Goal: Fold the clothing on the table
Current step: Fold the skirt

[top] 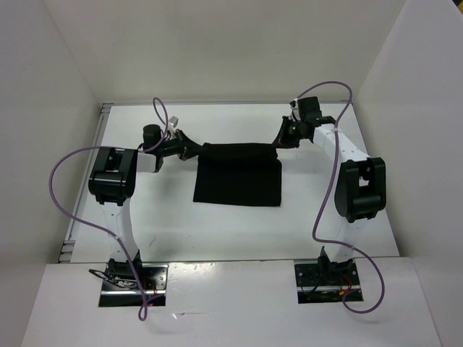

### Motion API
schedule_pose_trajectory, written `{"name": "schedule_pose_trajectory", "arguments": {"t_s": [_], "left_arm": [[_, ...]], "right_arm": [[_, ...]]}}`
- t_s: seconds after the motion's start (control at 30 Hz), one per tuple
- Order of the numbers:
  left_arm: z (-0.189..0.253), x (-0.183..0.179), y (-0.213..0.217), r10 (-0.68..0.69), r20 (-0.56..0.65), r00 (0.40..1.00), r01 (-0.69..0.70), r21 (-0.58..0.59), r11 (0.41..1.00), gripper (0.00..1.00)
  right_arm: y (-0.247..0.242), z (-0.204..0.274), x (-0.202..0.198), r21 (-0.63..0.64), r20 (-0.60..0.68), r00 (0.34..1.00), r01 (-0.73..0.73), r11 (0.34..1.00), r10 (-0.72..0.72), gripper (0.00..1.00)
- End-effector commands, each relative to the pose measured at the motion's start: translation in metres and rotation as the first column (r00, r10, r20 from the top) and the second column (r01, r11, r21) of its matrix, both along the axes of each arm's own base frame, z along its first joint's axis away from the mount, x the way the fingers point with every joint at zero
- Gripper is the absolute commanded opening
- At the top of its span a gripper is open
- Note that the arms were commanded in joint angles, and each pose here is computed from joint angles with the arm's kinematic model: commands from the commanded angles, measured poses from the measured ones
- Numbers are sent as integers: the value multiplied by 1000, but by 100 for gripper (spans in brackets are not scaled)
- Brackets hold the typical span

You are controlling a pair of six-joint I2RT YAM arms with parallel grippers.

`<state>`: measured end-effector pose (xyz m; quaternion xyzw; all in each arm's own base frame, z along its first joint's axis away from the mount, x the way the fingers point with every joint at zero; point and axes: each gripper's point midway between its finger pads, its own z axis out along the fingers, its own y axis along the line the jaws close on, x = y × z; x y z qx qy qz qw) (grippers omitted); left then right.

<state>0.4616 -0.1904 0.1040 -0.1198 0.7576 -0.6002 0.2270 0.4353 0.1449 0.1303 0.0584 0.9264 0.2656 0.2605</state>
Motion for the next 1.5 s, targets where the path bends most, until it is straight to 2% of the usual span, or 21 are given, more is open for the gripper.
{"name": "schedule_pose_trajectory", "arguments": {"t_s": [0.0,0.07,0.37,0.87,1.1,1.3,1.33,1.37,1.4,1.47], "left_arm": [[22,-11,1,-29,112,993,26,28,999,0],[13,-18,3,-18,79,997,16,33,999,0],[56,-32,9,3,180,984,-23,107,994,0],[17,-50,13,19,78,997,-31,148,988,0],[5,-63,14,19,27,999,-23,152,988,0],[-18,-83,9,0,-60,998,11,178,984,0],[-20,-87,5,-15,-66,998,27,184,982,2],[-22,-91,1,-27,-81,996,41,185,982,9],[-31,-99,2,-30,-128,991,55,193,980,13],[-35,-112,-7,-81,-150,985,110,197,974,22]], "right_arm": [[-8,21,-8,-48,38,999,27,998,-25,0],[-11,25,-7,-54,44,998,48,997,-46,0],[-16,28,-27,-60,28,997,74,995,-73,0],[-13,6,-50,-40,-34,998,56,998,-58,0],[-14,-16,-67,-46,-103,993,48,998,-53,0],[-15,-29,-78,-48,-151,987,41,998,-48,0],[-15,-36,-81,-51,-170,984,40,998,-48,1],[-15,-37,-83,-54,-182,982,39,998,-49,3],[-16,-41,-87,-58,-205,977,38,998,-49,5],[-15,-44,-94,-55,-233,971,32,998,-44,11]]}}
